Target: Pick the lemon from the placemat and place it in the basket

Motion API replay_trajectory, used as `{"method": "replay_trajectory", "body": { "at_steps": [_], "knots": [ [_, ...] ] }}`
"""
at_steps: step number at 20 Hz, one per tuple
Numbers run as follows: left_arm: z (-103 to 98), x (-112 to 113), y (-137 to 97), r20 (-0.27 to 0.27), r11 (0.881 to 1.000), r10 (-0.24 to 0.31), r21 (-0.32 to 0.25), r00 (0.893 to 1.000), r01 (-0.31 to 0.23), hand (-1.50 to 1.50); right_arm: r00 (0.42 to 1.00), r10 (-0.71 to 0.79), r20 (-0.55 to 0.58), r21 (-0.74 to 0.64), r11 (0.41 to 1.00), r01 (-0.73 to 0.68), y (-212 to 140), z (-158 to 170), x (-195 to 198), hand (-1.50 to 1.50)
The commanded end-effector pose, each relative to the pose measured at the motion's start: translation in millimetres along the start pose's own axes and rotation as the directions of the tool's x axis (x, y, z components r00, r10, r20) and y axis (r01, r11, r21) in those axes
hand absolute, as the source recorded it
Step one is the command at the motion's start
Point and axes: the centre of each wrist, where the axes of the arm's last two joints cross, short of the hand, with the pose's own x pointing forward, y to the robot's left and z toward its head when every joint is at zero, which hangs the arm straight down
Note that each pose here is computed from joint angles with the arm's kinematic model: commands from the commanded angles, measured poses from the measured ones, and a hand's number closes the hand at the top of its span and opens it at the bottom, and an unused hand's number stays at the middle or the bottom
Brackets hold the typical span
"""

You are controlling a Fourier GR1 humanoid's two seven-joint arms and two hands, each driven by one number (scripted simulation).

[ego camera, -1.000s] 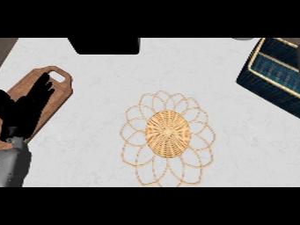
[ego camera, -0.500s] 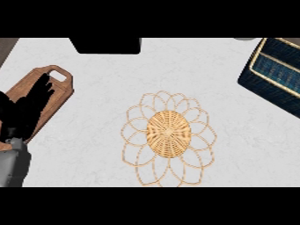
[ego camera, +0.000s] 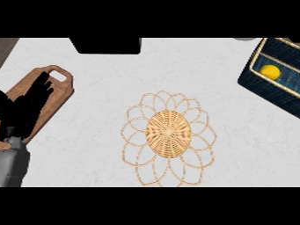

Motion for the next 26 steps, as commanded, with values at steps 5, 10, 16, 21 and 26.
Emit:
{"method": "replay_trajectory", "body": {
  "at_steps": [5, 10, 16, 21, 26],
  "knots": [
    [-2, -3, -6, -0.006, 1.0, 0.007, 0.012, 1.0, -0.007, 0.0, 0.985, -0.172, -0.006, -0.107, 0.98, 0.17, -44, -41, -4, -1.5],
    [11, -18, 4, -0.011, 0.999, -0.01, 0.031, 1.0, 0.01, 0.0, 0.918, -0.383, -0.099, -0.256, 0.902, 0.349, -61, -36, -22, -1.5],
    [15, -13, -3, -0.027, 0.999, -0.007, 0.034, 1.0, 0.008, 0.0, 0.882, -0.453, -0.131, -0.275, 0.871, 0.406, -131, -38, -83, -1.5],
    [21, -20, 9, -0.012, 1.0, 0.009, 0.028, 1.0, -0.009, 0.0, 0.902, -0.41, -0.132, -0.141, 0.909, 0.392, -193, -34, -129, -1.5],
    [18, -11, 3, -0.028, 0.999, 0.022, 0.033, 0.999, -0.021, 0.0, 0.902, -0.404, -0.152, -0.05, 0.915, 0.401, -238, -4, -185, -1.5]
  ]
}}
